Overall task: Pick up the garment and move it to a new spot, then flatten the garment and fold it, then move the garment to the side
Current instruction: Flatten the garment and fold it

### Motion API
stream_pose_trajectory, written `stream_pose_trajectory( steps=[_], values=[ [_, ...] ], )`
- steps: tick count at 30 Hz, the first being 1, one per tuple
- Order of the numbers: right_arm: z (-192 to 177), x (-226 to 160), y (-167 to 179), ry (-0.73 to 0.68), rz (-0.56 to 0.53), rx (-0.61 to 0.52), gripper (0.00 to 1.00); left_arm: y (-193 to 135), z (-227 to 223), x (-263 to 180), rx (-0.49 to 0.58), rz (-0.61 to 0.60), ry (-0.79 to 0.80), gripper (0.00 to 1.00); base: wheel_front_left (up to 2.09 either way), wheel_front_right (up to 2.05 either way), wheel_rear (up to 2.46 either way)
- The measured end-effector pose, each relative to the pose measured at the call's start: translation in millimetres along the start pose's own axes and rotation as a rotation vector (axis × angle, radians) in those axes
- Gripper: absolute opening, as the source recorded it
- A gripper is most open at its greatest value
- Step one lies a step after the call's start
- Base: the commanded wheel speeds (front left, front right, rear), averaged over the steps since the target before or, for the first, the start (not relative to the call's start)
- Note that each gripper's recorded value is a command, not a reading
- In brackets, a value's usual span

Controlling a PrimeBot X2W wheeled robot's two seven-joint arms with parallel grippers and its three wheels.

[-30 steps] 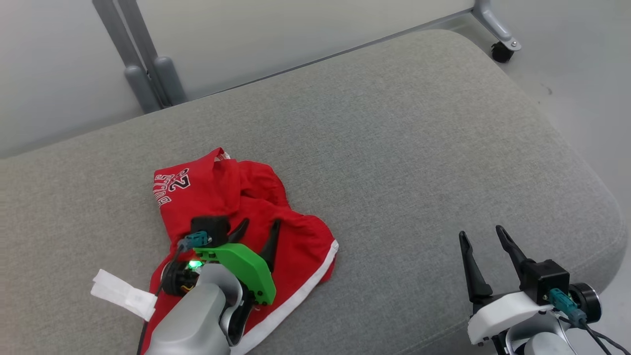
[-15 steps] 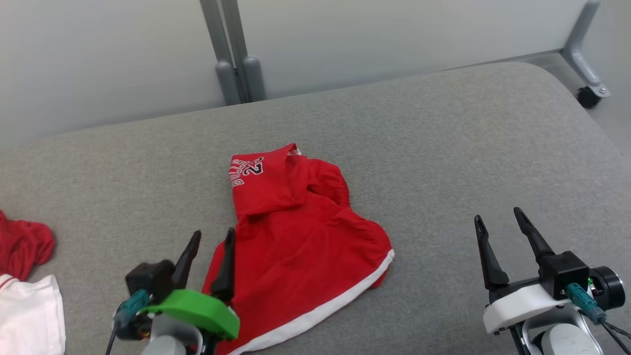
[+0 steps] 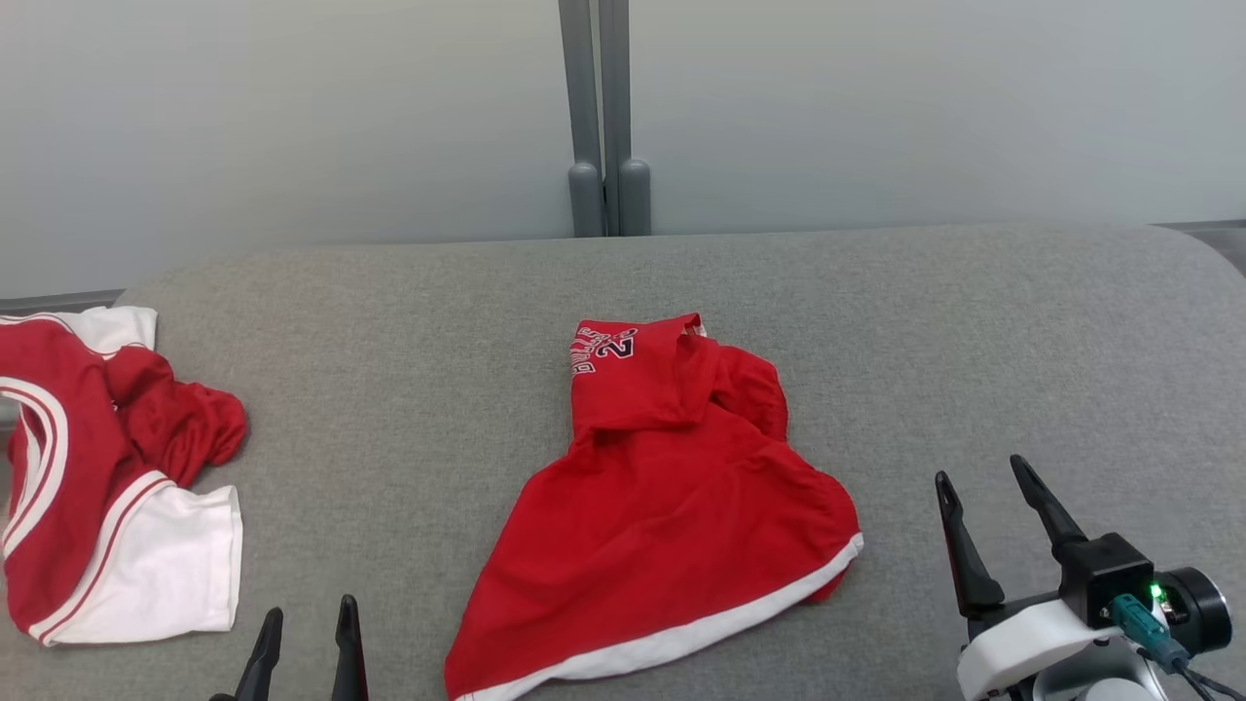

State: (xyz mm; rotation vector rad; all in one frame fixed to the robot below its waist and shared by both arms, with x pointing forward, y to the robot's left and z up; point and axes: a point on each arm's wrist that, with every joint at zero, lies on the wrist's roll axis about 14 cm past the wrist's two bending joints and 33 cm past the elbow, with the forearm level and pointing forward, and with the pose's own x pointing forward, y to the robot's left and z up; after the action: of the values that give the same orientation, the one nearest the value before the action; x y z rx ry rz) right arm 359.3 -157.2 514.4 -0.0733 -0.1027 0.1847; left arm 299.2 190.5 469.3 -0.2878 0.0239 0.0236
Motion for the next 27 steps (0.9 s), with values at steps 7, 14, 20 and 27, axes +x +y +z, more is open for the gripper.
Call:
stream_pose_trajectory(
  steps=[7, 14, 20, 27],
  values=[
    [-5, -4, 8, 0.016, 0.014, 0.014, 1.0, 5, 10, -4, 0.021, 0.007, -0.04, 1.0, 0.0, 0.0, 0.0],
    [-16, -11, 10, 0.051, 0.004, 0.034, 1.0, -4, 9, 2, 0.037, -0.025, -0.037, 1.0, 0.0, 0.0, 0.0],
    [-20, -12, 7, 0.063, -0.003, 0.04, 1.0, -9, 4, 4, 0.062, -0.048, -0.018, 1.0, 0.0, 0.0, 0.0],
    [-58, -7, 43, 0.239, 0.198, 0.028, 1.0, -14, -53, -8, 0.059, -0.06, 0.277, 1.0, 0.0, 0.0, 0.0]
  ],
)
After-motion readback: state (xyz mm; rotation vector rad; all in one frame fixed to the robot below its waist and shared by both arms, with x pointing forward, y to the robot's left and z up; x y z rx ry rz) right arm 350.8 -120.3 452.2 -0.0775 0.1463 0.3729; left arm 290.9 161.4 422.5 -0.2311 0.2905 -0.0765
